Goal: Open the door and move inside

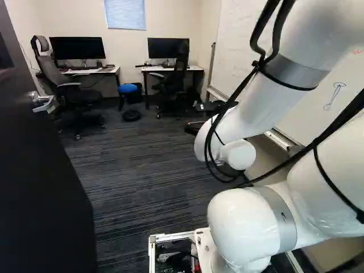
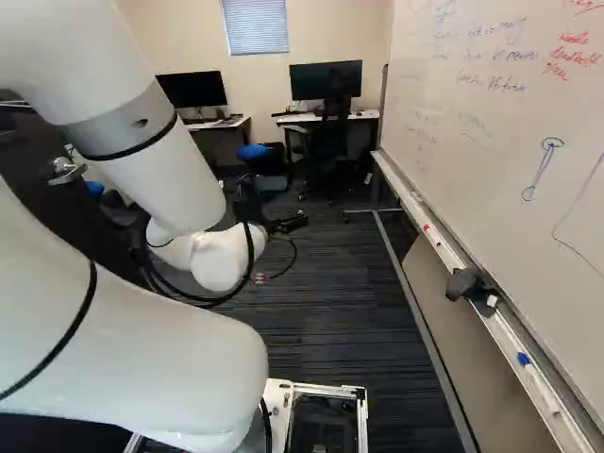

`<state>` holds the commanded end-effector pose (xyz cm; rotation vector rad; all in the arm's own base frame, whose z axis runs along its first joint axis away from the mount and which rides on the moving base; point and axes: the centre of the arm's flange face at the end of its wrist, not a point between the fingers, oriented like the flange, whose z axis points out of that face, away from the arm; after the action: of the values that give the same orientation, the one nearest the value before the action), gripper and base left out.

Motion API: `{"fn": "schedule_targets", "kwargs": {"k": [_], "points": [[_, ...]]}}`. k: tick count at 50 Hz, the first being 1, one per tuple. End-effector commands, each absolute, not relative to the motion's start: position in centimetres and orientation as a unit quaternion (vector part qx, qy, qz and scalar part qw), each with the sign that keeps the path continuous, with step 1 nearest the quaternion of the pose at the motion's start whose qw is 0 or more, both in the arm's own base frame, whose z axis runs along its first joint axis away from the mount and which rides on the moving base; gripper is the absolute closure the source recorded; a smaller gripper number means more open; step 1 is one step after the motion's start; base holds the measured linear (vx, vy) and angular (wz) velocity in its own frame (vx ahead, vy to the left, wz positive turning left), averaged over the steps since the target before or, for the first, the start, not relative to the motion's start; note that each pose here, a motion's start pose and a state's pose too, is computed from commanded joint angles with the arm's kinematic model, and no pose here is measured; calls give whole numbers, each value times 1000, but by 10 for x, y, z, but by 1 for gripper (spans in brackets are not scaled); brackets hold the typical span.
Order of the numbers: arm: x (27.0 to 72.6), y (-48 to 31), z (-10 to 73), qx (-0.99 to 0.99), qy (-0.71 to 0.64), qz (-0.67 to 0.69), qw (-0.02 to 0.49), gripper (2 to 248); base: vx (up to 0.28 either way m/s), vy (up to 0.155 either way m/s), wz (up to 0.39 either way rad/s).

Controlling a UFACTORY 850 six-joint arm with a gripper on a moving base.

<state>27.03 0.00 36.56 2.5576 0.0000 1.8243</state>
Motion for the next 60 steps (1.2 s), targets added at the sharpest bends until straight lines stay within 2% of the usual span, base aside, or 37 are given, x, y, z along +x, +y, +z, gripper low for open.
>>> {"fn": "schedule_targets", "kwargs": {"k": [60], "points": [[270,0,366,814,0,581,0,3,214,43,187]]}}
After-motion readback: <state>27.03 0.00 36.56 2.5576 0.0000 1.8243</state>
